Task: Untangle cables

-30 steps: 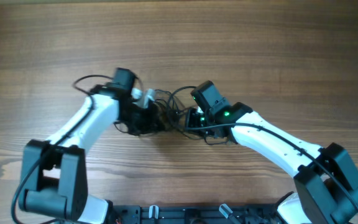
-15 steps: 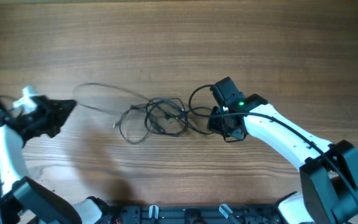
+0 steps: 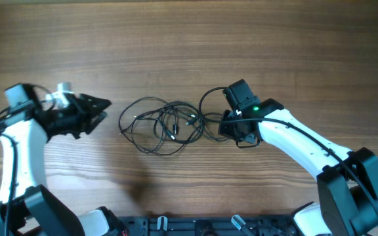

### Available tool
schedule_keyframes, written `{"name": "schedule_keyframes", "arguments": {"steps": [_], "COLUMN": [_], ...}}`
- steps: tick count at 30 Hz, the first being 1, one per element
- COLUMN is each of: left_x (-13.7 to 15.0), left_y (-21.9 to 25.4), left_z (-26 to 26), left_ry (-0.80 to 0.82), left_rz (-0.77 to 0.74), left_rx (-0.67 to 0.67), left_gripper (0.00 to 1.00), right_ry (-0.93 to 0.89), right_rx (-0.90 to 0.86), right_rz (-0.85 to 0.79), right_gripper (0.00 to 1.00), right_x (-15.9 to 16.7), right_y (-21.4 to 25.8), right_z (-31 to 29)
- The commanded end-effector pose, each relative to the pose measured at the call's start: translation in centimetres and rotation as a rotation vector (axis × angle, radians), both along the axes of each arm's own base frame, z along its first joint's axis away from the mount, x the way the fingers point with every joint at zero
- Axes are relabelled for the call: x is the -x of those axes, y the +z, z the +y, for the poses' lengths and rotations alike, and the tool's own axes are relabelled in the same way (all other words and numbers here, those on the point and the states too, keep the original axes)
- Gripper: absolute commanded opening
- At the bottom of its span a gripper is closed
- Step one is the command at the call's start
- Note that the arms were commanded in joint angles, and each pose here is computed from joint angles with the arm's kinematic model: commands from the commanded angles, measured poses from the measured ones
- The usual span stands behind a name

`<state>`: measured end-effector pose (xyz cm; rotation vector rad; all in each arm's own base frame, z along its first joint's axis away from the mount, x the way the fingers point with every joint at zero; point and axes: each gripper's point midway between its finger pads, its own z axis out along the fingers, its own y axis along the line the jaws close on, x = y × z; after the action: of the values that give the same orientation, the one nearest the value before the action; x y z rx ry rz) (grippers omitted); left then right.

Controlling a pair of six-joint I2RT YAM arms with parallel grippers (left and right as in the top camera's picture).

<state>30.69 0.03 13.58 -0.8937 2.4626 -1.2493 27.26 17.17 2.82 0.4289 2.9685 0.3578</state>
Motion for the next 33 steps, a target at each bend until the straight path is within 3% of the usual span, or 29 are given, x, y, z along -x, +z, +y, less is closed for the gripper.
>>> {"name": "schedule_keyframes", "arguments": {"steps": [1,2,5,9,12,14,18,25,33], "left_x": [0.5,0.8,1.2,1.0,1.0,1.0,0.9,0.9,0.9], "left_y": [-2.3,-2.8,-3.2,-3.1,-3.1,-3.1,-3.0,-3.0,-3.0], "left_z": [-1.4,-2.1,-4.1,-5.6,-5.9,-5.9,-5.9,-5.9,-5.9], "left_ry": [-0.100,-0.133,-0.208,-0.254,-0.265,-0.266,-0.265,-0.265,-0.264], "left_rz": [0.063,0.081,0.087,0.060,0.058,0.056,0.054,0.054,0.051], "left_rx": [-0.240,-0.278,-0.315,-0.321,-0.321,-0.322,-0.322,-0.322,-0.323], "left_gripper": [0.49,0.49,0.49,0.49,0.51,0.52,0.52,0.55,0.56], "right_ry": [0.220,0.289,0.231,0.231,0.282,0.456,0.520,0.624,0.455], "right_rx": [-0.037,0.019,0.147,0.109,-0.106,-0.322,-0.426,-0.550,-0.645], "right_rz": [-0.086,-0.143,-0.236,-0.501,-0.733,-0.901,-1.050,-1.213,-1.564], "right_gripper": [0.04,0.04,0.04,0.04,0.04,0.04,0.04,0.04,0.04], "right_x": [-1.2,-2.4,-5.9,-9.3,-8.8,-6.1,-3.7,-2.1,-2.8], "right_y": [0.6,1.7,7.8,19.9,30.5,37.1,41.9,46.5,55.8], "right_z": [1.4,0.6,-2.8,-2.6,0.3,3.5,4.1,5.6,4.1]}}
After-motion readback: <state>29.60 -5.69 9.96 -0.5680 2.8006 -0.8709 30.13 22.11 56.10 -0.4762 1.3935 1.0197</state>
